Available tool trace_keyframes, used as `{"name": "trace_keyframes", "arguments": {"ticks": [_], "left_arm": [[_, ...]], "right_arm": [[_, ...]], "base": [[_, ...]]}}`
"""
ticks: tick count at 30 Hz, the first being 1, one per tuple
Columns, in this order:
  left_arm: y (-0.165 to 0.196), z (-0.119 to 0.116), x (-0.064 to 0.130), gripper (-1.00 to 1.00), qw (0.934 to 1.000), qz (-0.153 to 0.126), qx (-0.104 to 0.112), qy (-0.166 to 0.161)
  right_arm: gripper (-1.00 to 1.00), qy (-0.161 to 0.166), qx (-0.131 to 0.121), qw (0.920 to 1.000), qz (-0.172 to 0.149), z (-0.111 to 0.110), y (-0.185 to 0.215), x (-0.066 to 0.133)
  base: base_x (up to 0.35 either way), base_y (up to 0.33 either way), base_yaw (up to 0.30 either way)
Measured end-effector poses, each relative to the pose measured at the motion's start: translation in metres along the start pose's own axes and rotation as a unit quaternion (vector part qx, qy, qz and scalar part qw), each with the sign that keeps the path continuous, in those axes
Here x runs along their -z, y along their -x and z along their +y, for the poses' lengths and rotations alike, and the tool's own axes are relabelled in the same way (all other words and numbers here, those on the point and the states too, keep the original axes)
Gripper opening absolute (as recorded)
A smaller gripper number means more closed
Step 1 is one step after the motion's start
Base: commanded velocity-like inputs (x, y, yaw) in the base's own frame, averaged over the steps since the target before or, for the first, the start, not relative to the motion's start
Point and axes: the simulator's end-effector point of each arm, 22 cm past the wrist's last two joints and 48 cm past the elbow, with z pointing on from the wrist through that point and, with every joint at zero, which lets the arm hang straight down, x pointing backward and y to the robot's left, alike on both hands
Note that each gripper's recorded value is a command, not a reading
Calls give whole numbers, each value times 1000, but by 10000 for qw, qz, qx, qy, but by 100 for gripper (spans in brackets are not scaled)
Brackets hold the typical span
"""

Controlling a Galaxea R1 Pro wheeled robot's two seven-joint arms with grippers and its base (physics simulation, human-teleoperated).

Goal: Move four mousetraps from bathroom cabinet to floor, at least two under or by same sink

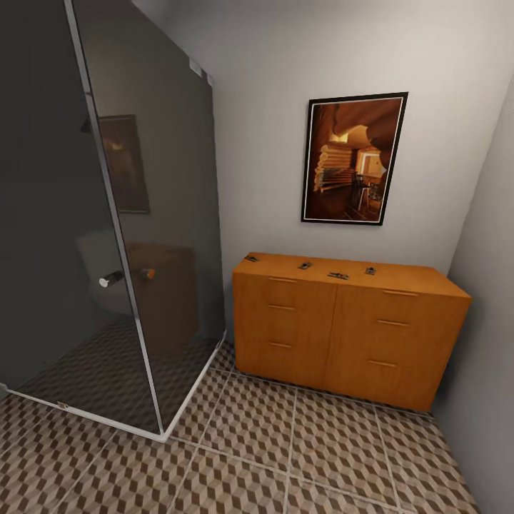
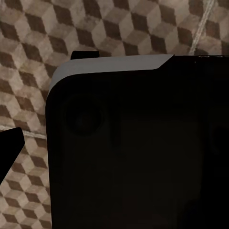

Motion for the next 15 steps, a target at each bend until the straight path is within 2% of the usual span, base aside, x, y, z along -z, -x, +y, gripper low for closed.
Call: {"name": "trace_keyframes", "arguments": {"ticks": [8, 15], "left_arm": [[0, 0, 0, 100, 10000, -1, 12, -2], [1, 0, 0, 100, 10000, -7, 24, -4]], "right_arm": [[100, -1, 1, 10000, -5, 0, 0, 0], [100, -8, -7, 10000, -12, 0, 1, 0]], "base": [[0, 0, -17], [0, 0, -165]]}}
